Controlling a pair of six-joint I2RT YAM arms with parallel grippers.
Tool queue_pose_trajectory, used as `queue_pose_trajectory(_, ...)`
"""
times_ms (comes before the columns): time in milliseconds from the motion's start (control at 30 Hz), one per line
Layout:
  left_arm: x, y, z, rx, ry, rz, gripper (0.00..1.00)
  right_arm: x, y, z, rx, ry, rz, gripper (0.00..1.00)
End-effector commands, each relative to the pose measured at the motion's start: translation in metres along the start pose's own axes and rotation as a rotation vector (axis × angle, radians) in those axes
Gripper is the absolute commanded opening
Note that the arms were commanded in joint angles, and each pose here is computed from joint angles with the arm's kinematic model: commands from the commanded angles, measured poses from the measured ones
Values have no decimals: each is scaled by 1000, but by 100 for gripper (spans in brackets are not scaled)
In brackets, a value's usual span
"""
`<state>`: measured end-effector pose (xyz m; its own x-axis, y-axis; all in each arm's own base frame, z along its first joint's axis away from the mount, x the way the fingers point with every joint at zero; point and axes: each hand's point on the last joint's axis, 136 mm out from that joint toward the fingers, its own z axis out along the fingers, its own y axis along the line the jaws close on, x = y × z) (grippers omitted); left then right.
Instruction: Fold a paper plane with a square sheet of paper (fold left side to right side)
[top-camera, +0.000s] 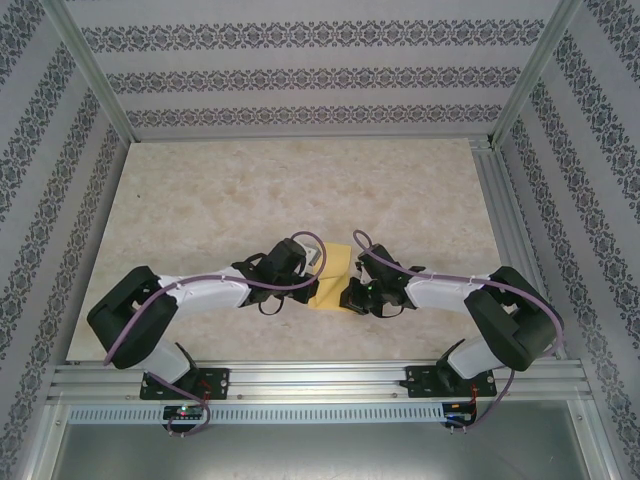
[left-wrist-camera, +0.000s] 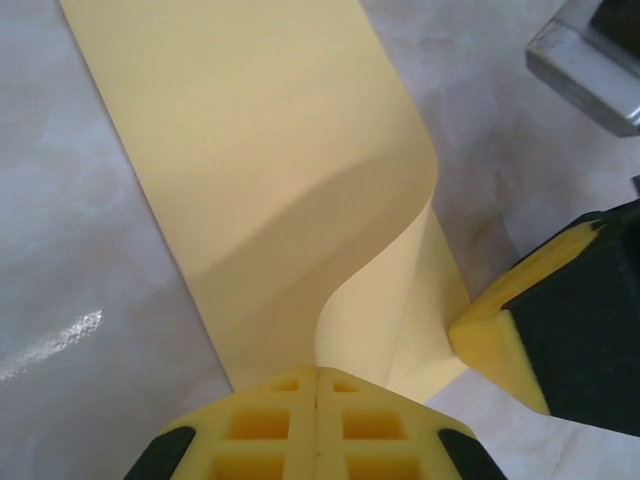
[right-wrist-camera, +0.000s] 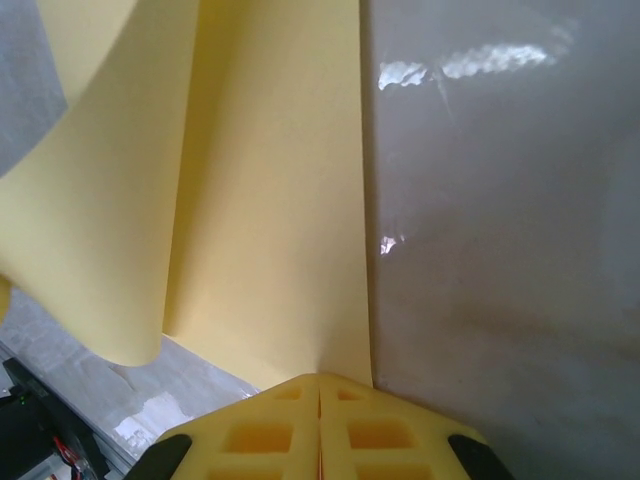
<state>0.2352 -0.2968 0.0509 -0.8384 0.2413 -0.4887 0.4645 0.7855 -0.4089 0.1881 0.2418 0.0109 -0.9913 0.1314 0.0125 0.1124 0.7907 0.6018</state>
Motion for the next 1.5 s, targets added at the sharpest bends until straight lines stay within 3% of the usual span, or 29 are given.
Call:
queue_pose_trajectory(0, -10, 3, 2, -10, -6, 25, 3, 5, -24, 5, 116, 8, 1, 8)
queue_pose_trajectory(1467, -22, 27, 30, -30, 17, -1, 3, 12, -29, 9, 154, 33, 0, 9)
